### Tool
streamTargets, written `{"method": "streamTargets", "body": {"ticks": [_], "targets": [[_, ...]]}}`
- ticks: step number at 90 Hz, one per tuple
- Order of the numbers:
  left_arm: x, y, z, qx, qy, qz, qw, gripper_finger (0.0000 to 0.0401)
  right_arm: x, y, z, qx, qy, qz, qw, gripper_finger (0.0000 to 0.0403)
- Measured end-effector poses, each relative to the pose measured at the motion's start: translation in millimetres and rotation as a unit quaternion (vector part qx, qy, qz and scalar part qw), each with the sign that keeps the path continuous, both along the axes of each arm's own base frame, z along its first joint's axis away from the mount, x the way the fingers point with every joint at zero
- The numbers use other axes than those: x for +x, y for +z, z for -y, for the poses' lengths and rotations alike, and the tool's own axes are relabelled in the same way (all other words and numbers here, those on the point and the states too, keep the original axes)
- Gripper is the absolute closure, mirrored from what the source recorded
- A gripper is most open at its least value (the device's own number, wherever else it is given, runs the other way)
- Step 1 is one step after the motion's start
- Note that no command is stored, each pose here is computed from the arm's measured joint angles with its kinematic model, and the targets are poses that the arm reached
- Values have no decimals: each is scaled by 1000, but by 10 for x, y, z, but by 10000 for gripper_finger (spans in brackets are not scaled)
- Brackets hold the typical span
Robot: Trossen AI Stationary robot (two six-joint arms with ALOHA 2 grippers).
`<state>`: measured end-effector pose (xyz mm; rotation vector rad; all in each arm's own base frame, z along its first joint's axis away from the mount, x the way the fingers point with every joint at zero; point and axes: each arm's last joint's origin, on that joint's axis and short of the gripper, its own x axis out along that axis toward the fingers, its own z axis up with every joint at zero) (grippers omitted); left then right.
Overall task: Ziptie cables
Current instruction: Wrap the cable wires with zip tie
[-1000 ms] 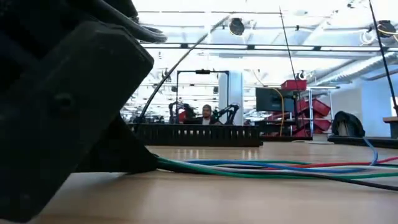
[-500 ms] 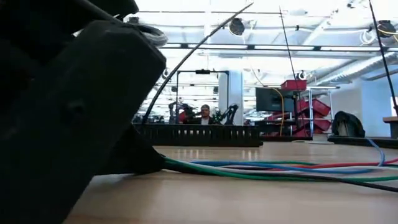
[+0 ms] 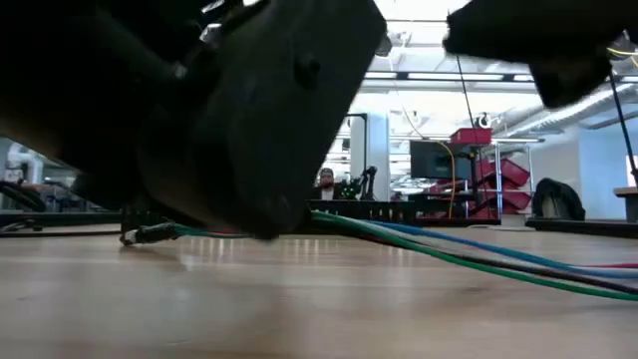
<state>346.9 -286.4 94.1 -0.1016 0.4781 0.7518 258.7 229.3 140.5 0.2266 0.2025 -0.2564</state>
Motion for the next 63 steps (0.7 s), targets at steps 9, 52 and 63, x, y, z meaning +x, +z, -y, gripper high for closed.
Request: {"method": "streamTargets", "body": {"ticks": [9,52,63], "targets": [[-3,6,3,0,0,0,1000,385,29,-151,-4,15,-10,-2,1000,323],[15,-3,-26,-22,1,-26,999,386,290,-448,177,83,-31,19,996,323],[4,-4,-30,-18,1,-30,999,386,296,-429,160,104,-9,18,994,323]]}}
